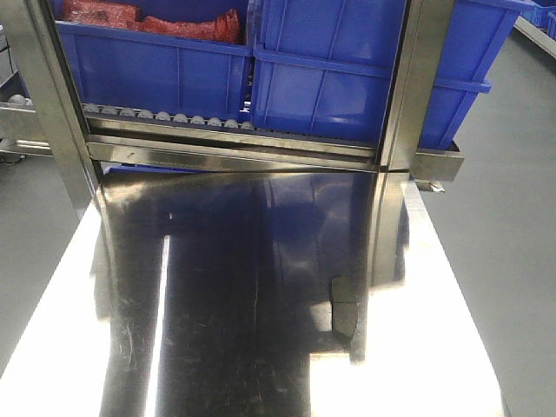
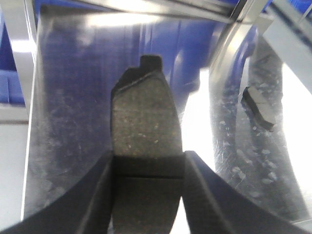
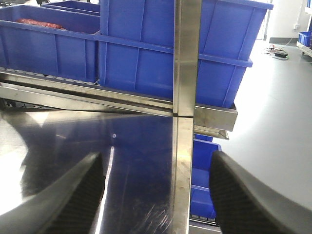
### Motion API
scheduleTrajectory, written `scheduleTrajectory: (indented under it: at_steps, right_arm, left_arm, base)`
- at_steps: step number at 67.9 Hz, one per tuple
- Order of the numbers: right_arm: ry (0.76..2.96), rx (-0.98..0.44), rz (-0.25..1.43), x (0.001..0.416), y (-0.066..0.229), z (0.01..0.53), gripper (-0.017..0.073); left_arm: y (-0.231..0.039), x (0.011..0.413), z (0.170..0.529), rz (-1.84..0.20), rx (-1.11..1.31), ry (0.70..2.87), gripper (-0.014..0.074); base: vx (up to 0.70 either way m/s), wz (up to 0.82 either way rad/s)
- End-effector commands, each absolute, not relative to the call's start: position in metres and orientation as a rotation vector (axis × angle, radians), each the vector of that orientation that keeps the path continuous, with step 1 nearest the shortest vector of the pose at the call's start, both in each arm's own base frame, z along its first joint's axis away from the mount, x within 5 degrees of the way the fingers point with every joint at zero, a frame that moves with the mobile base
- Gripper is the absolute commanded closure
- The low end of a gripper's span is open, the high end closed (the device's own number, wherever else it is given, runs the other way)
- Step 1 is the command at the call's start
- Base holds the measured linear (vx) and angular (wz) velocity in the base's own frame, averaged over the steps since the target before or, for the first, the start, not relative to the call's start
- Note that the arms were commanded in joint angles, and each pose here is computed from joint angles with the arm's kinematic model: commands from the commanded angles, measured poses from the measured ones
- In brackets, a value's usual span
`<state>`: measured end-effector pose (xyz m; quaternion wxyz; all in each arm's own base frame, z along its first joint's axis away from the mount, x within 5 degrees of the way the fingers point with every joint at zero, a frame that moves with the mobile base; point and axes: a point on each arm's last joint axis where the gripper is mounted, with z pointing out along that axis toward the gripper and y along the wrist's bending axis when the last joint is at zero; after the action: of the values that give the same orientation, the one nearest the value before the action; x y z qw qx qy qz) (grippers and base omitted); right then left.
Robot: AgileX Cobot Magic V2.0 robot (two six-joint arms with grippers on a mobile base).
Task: Move and align brake pads A on conveyor
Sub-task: 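Lower the left gripper, close on the brake pad, and lift it, then move the right gripper toward the remaining brake pad on the table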
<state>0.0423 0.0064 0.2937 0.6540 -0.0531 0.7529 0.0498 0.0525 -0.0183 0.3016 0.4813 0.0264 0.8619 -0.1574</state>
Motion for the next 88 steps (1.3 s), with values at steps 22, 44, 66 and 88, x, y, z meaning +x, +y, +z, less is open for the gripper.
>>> scheduleTrajectory:
  at_steps: [22, 44, 66, 88]
  right_arm:
    - [1.625, -0.115, 0.108, 0.043, 0.006, 0.307, 0.0106]
    - [1.625, -0.115, 0.108, 0.043, 0.006, 0.307, 0.0106]
    - [1.618, -0.114, 0.109, 0.043, 0.006, 0.308, 0.0106]
    - [1.735, -0.098, 0.134, 0.06, 0.009, 0.311, 0.0107]
  left_arm:
    - [-0.004, 0.029, 0.311, -0.349, 0.074, 1.904, 0.06]
    - [-0.004, 0.029, 0.311, -0.349, 0.074, 1.904, 0.06]
    - [-0.004, 0.029, 0.311, -0.349, 0.074, 1.904, 0.06]
    - [-0.004, 0.029, 0.311, -0.349, 0.074, 1.904, 0.06]
  base:
    - [0.0, 0.0]
    - [0.0, 0.0]
    - [0.0, 0.0]
    - [0.0, 0.0]
